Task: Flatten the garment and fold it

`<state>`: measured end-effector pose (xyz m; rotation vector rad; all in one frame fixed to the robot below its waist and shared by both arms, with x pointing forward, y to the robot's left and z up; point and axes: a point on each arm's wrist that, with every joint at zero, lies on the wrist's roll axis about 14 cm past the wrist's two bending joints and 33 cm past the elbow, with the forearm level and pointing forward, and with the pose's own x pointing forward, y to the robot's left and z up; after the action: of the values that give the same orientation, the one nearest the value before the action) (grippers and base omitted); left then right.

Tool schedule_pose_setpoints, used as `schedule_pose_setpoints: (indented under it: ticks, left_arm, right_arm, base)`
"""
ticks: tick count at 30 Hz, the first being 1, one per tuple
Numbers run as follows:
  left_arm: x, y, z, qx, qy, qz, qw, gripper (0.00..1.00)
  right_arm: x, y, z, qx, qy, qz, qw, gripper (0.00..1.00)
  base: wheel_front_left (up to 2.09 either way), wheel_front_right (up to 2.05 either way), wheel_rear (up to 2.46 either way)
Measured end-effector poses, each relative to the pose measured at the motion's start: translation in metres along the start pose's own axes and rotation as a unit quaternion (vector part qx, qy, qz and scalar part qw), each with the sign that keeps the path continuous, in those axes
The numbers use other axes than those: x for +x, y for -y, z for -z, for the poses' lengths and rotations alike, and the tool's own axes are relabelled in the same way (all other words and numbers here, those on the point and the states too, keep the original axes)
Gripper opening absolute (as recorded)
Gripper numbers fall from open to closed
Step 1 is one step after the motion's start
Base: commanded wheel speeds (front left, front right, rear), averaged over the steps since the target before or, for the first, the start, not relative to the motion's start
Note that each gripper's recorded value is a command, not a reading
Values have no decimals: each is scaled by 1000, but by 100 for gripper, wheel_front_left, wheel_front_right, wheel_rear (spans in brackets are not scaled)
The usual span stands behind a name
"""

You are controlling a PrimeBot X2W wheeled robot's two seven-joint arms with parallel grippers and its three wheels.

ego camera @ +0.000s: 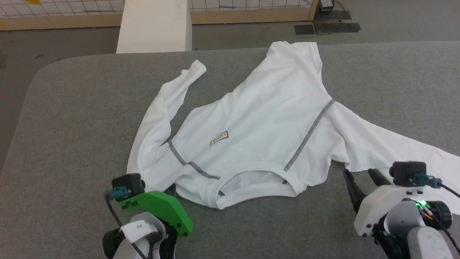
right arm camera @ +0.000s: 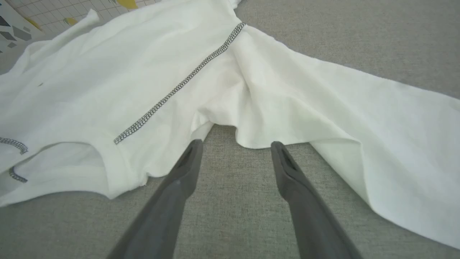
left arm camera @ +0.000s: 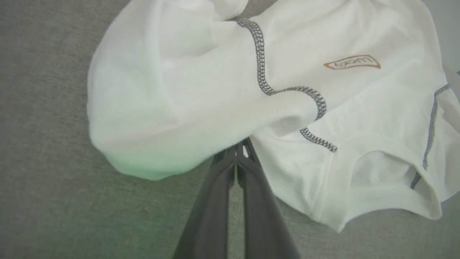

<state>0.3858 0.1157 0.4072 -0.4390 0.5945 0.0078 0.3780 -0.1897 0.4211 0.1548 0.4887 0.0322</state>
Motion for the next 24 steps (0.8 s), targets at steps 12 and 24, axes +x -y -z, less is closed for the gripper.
schedule_pose_setpoints:
  ticks: [12,24]
  left_arm:
    - [-11,4,-15,-11,34,12,999,0]
    - [-8,1,-12,-13,37,6,999,0]
  right_arm:
    - [45,-12,-3,-126,-121,-5,985,100]
    - [61,-16,12,-135,-150,-19,979,0]
  base:
    - [0,0,0]
    - [0,0,0]
